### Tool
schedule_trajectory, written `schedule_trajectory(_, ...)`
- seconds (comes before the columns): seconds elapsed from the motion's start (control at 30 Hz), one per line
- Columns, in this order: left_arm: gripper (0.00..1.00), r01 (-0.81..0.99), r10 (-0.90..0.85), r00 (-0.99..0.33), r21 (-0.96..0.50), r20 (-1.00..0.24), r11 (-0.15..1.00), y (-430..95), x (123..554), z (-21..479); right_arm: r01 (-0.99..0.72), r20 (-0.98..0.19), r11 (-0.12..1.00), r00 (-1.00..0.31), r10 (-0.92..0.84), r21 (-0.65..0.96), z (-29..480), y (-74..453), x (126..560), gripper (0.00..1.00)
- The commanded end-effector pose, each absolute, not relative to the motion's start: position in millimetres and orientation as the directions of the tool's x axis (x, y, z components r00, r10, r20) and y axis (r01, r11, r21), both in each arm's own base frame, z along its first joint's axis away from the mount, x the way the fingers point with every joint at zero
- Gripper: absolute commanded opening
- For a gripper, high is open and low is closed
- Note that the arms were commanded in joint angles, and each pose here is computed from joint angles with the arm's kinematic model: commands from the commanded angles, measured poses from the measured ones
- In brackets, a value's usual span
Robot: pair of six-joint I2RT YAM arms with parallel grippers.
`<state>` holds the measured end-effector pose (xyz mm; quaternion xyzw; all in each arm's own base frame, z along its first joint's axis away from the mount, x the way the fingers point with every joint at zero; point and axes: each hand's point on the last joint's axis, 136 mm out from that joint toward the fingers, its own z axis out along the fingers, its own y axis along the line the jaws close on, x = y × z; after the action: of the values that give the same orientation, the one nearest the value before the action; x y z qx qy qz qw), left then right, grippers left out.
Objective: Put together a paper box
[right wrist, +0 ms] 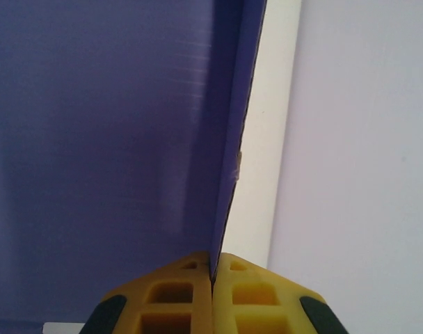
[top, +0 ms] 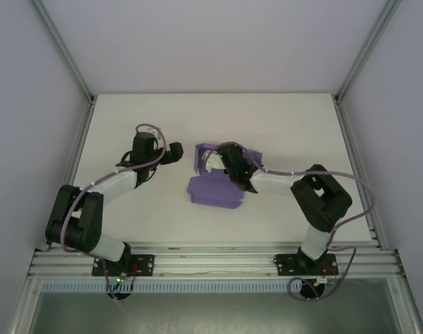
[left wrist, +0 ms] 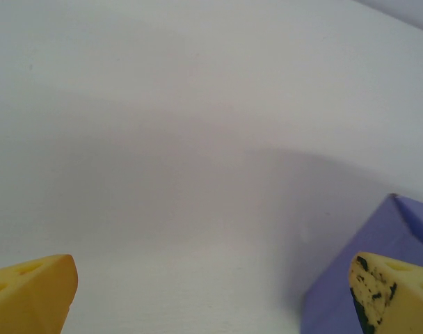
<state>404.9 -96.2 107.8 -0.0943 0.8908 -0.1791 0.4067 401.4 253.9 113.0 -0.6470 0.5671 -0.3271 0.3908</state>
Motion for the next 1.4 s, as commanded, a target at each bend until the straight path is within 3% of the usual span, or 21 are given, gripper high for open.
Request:
schedule_trajectory(0.0,1.0,0.028,-0.265,-0.668,-0.38,-0.695,0.925,-104,409,106,-0.376,-0.006,-0.078,0.218,-0.976,-0.923,128,268,408,0.0)
schedule_trajectory(0.2,0.99,0.16,-0.229,-0.683,-0.448,-0.694,0.88,-131,413,99,-0.25,-0.005,-0.056,0.234,-0.972,-0.967,139,275,417,0.0)
schedule_trajectory(0.3,0.96,0.229,-0.189,-0.684,-0.453,-0.704,0.862,-147,412,97,-0.272,-0.012,-0.049,0.218,-0.976,-0.961,137,275,418,0.0)
schedule_trajectory(0.67,0.72,0.315,-0.091,-0.659,-0.383,-0.747,0.868,-181,427,81,-0.371,-0.046,-0.028,0.19,-0.981,-0.928,115,270,412,0.0)
schedule_trajectory(0.87,0.66,0.331,-0.066,-0.636,-0.349,-0.769,0.877,-193,430,77,-0.403,-0.057,-0.026,0.192,-0.98,-0.915,111,270,406,0.0)
schedule_trajectory(1.23,0.64,0.306,-0.039,-0.605,-0.278,-0.795,0.911,-180,407,82,-0.359,-0.074,-0.001,0.195,-0.978,-0.933,128,270,408,0.0)
schedule_trajectory(1.37,0.75,0.276,-0.062,-0.568,-0.261,-0.821,0.925,-168,402,99,-0.303,-0.049,-0.016,0.206,-0.977,-0.953,144,274,414,0.0)
